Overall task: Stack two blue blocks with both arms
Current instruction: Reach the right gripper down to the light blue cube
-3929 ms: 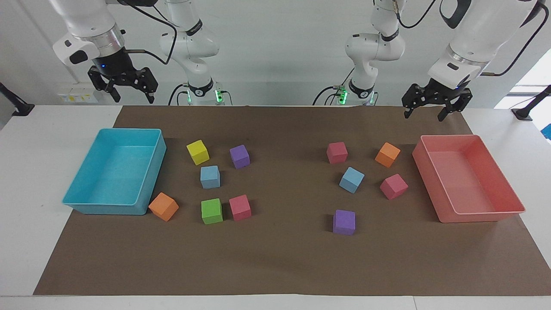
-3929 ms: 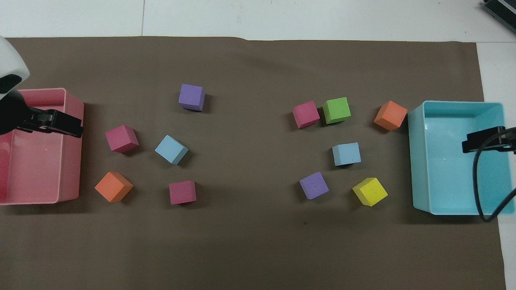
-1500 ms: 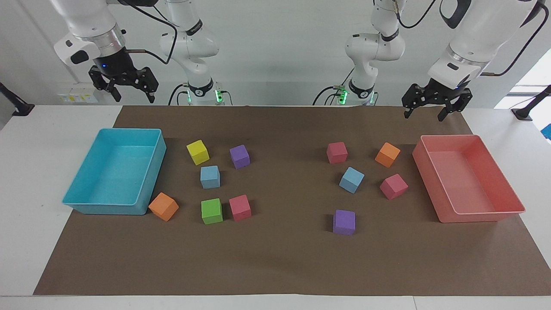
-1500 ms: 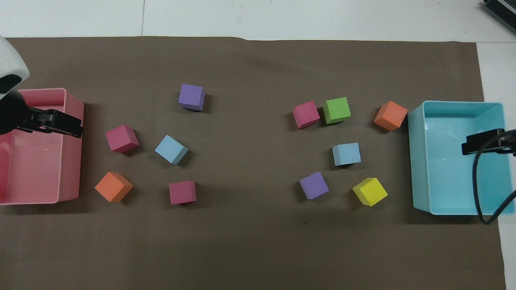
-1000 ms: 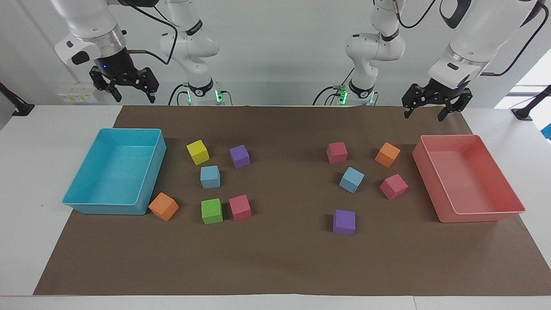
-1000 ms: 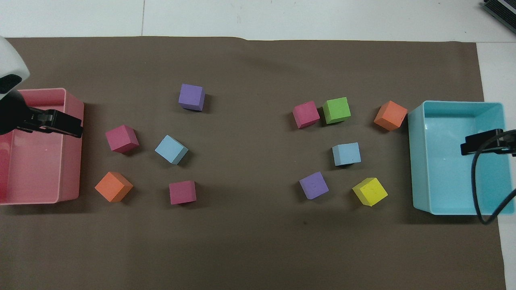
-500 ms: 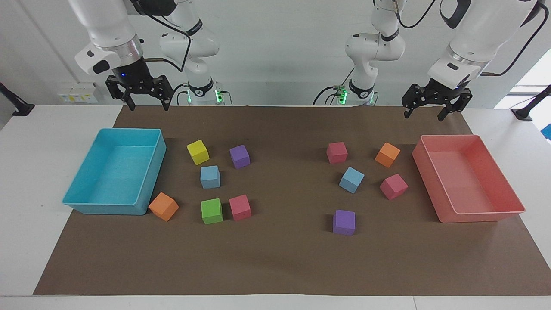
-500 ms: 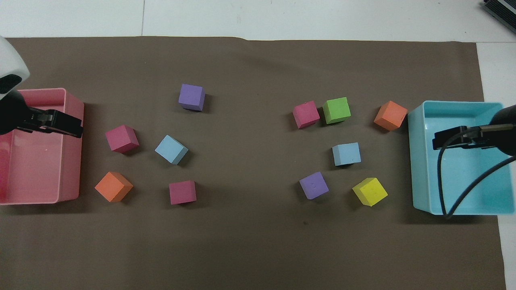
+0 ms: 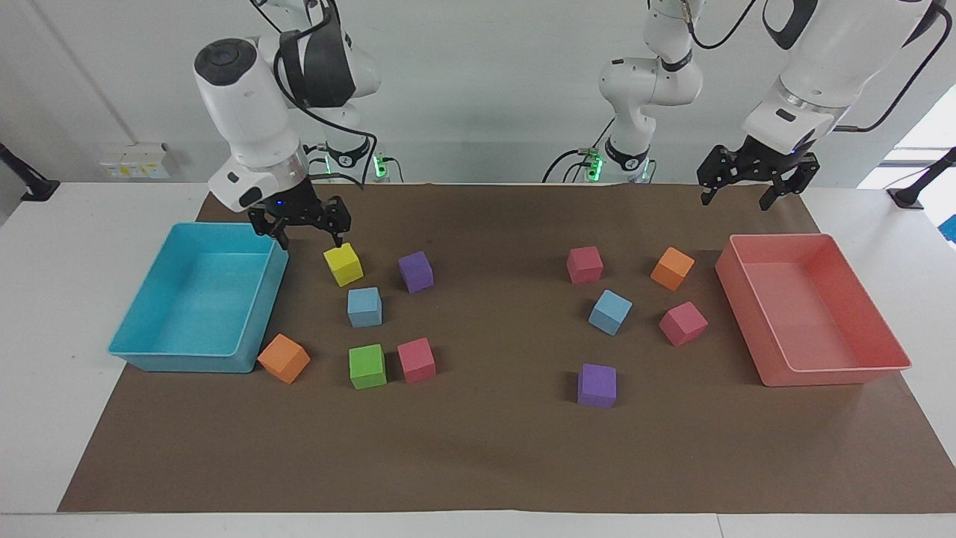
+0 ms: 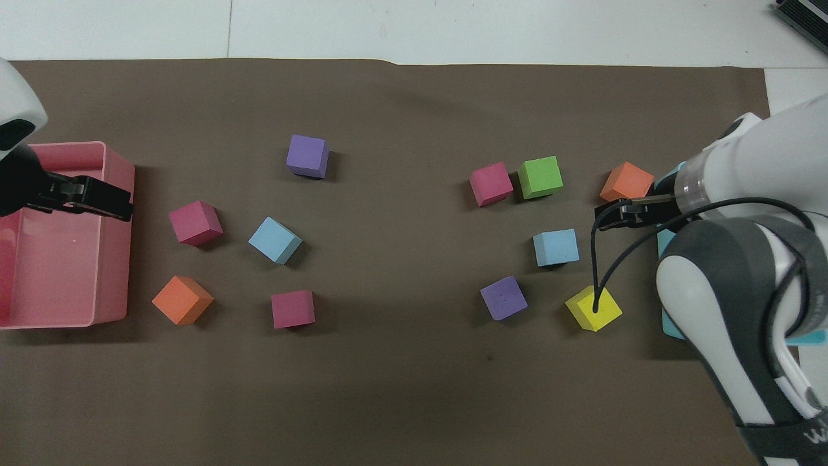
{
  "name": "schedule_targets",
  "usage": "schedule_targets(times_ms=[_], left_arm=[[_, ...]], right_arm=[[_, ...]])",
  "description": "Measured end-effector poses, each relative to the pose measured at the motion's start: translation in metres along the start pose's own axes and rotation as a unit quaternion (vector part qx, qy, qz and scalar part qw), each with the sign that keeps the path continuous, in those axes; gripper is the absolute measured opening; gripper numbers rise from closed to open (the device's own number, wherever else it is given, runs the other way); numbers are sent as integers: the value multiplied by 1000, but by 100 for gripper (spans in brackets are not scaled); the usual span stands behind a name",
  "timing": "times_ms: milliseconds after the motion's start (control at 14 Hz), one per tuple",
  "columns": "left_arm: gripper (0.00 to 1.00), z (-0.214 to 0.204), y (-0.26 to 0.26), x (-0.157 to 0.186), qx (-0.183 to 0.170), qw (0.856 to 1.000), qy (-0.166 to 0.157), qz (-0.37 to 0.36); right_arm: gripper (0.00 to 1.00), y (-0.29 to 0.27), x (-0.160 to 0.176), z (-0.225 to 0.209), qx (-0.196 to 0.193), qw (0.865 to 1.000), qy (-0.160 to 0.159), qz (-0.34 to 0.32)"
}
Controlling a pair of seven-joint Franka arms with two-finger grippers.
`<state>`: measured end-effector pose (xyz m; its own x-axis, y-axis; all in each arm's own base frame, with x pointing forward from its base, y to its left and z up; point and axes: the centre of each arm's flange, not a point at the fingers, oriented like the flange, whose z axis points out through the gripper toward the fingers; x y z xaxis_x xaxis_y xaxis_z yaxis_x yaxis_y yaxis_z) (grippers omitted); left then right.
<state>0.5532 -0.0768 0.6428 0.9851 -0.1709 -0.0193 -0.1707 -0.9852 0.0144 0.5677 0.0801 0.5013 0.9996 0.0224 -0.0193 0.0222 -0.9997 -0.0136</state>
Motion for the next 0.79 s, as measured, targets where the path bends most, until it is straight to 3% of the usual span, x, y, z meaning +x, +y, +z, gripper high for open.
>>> schedule_targets(times_ms=[429, 786], left_arm=[[100, 0, 0, 0, 0, 1000, 0, 0], [100, 0, 0, 0, 0, 1000, 0, 0]], right_arm=[[100, -13, -2, 87, 1, 1000, 18, -9], [100, -31, 7, 134, 1, 999, 29, -15]])
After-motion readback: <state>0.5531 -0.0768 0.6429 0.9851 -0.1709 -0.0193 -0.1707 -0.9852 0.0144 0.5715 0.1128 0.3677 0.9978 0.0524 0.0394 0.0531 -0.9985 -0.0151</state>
